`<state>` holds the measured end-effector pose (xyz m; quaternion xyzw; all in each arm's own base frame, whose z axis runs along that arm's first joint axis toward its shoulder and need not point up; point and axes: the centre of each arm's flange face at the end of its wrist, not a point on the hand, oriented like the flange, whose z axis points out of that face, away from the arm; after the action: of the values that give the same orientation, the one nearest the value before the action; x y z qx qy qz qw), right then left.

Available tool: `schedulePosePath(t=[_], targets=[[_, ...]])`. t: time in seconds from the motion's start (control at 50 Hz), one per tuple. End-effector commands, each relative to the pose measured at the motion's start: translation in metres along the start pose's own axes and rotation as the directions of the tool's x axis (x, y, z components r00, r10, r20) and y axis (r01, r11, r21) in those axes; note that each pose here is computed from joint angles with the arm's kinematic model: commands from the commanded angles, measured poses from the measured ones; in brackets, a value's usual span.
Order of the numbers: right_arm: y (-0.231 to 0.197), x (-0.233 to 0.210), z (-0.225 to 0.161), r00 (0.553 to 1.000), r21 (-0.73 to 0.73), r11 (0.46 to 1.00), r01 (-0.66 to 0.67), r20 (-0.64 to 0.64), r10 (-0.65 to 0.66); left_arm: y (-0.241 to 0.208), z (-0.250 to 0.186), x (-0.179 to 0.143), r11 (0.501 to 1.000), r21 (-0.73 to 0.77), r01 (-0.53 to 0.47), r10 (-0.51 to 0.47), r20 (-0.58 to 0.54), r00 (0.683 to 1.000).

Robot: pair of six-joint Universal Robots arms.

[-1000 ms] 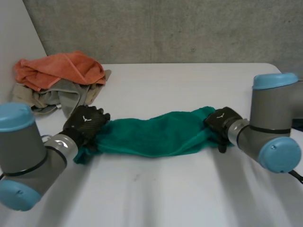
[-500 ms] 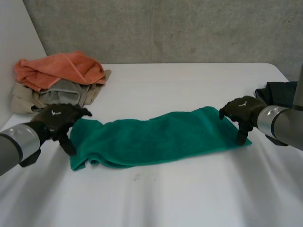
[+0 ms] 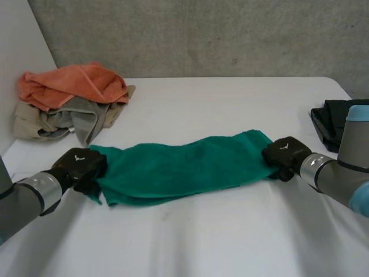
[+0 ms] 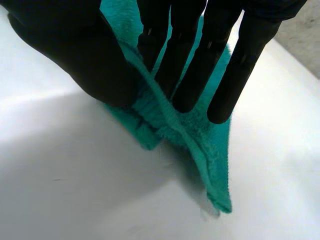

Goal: Fold the laundry.

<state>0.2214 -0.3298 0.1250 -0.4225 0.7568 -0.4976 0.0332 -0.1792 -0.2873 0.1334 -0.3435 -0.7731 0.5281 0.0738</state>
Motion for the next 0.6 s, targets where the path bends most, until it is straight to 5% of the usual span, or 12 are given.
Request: schedulePosePath(t=[0.02, 0.1, 0.24, 0.4, 0.5, 0.6], targets=[[-0.018, 0.019, -0.005, 0.994, 0.073, 0.997, -0.003, -0.107, 0.011, -0.033, -0.004, 0.0, 0.992, 0.102, -0.076, 0.073, 0.026, 0.997], [-0.063, 0.038, -0.043, 0.982, 0.156, 0.987, 0.043, -0.188, -0.013, -0.087, -0.034, -0.013, 0.954, 0.266, -0.14, 0.11, 0.127, 0.986], [-0.122, 0.054, -0.101, 0.976, 0.195, 0.978, 0.078, -0.213, -0.036, -0.153, -0.075, -0.028, 0.876, 0.471, -0.101, 0.015, 0.184, 0.983], [-0.18, 0.078, -0.155, 0.951, 0.274, 0.951, 0.144, -0.303, -0.057, -0.189, -0.115, -0.028, 0.824, 0.554, -0.121, 0.004, 0.208, 0.978], [-0.182, 0.078, -0.16, 0.962, 0.235, 0.965, 0.118, -0.267, -0.052, -0.183, -0.106, -0.033, 0.85, 0.518, -0.093, -0.014, 0.198, 0.98], [-0.155, 0.072, -0.119, 0.982, 0.11, 0.99, 0.091, -0.172, -0.071, -0.156, -0.062, -0.041, 0.912, 0.408, -0.045, -0.02, 0.155, 0.988]])
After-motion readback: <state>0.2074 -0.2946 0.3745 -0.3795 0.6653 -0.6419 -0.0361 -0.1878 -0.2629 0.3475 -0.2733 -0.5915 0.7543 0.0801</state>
